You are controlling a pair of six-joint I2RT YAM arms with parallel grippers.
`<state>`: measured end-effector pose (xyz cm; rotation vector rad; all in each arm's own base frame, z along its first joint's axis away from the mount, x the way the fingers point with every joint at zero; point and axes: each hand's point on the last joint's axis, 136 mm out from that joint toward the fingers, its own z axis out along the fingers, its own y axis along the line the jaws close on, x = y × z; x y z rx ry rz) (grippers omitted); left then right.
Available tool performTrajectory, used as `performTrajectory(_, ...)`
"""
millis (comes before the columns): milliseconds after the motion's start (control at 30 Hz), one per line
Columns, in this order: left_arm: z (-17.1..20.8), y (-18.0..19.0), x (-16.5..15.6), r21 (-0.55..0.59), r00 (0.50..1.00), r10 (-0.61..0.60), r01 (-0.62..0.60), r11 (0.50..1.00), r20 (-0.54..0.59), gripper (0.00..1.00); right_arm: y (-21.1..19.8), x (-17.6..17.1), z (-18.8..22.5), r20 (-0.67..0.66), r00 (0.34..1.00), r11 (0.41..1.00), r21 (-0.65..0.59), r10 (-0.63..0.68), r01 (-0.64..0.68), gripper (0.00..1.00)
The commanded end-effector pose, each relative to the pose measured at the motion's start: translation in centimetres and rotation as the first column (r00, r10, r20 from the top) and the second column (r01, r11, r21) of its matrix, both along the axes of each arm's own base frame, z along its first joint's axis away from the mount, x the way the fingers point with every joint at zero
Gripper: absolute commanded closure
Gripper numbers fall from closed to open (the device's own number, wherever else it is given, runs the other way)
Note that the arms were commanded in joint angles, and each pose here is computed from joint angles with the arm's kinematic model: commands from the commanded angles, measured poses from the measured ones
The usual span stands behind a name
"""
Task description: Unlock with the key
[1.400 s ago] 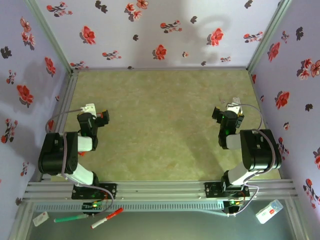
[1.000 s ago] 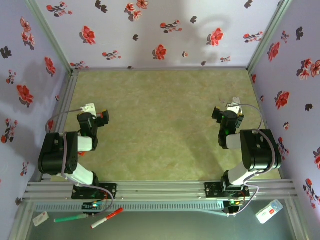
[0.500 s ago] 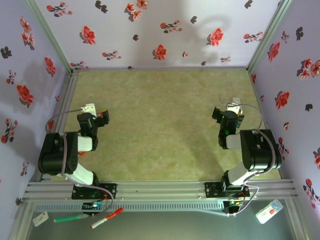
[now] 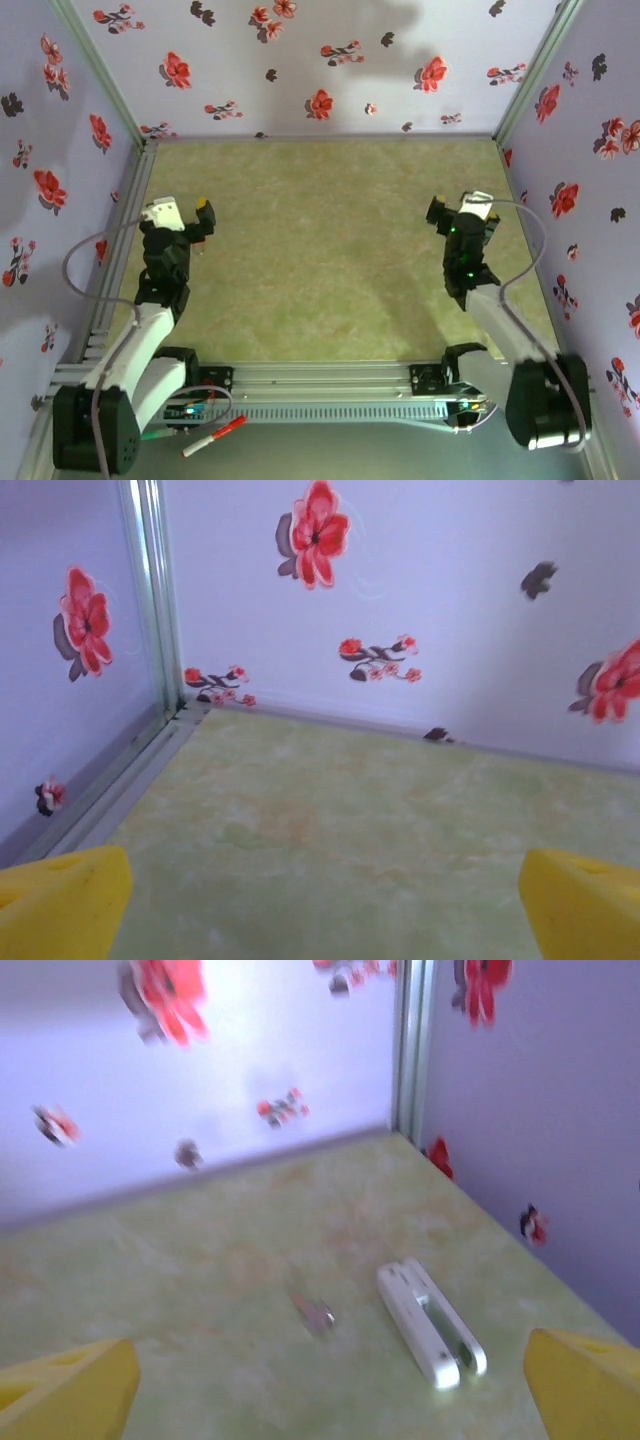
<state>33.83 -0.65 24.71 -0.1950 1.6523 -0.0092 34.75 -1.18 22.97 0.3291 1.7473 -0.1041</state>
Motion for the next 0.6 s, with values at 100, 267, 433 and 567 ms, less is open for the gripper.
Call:
performTrajectory(100, 0.8, -2.8, -2.3, -0.239, 0.973, -0.122, 0.072, 0.968, -0.197, 0.0, 2.0, -6.2, -0.8, -0.267, 0.958, 0.973, 0.228, 0.103, -0.041, 0.01)
performTrajectory(267, 2.2, -5.6, -4.0, -0.326, 0.929, -0.269, 0.179, 0.928, -0.255, 0.0, 1.9, -10.0, -1.5, -0.426, 0.9, 0.955, 0.296, 0.097, 0.036, 0.01)
performTrajectory(433, 2.1, -9.5, -5.0, -0.438, 0.854, -0.453, 0.315, 0.842, -0.257, 0.0, -2.2, -12.5, -4.1, -0.543, 0.826, 0.943, 0.173, -0.151, 0.285, 0.01)
performTrajectory(567, 0.7, -12.8, -5.6, -0.432, 0.773, -0.549, 0.398, 0.81, -0.318, 0.0, -5.7, -13.8, -6.2, -0.68, 0.669, 0.901, 0.028, -0.301, 0.433, 0.01)
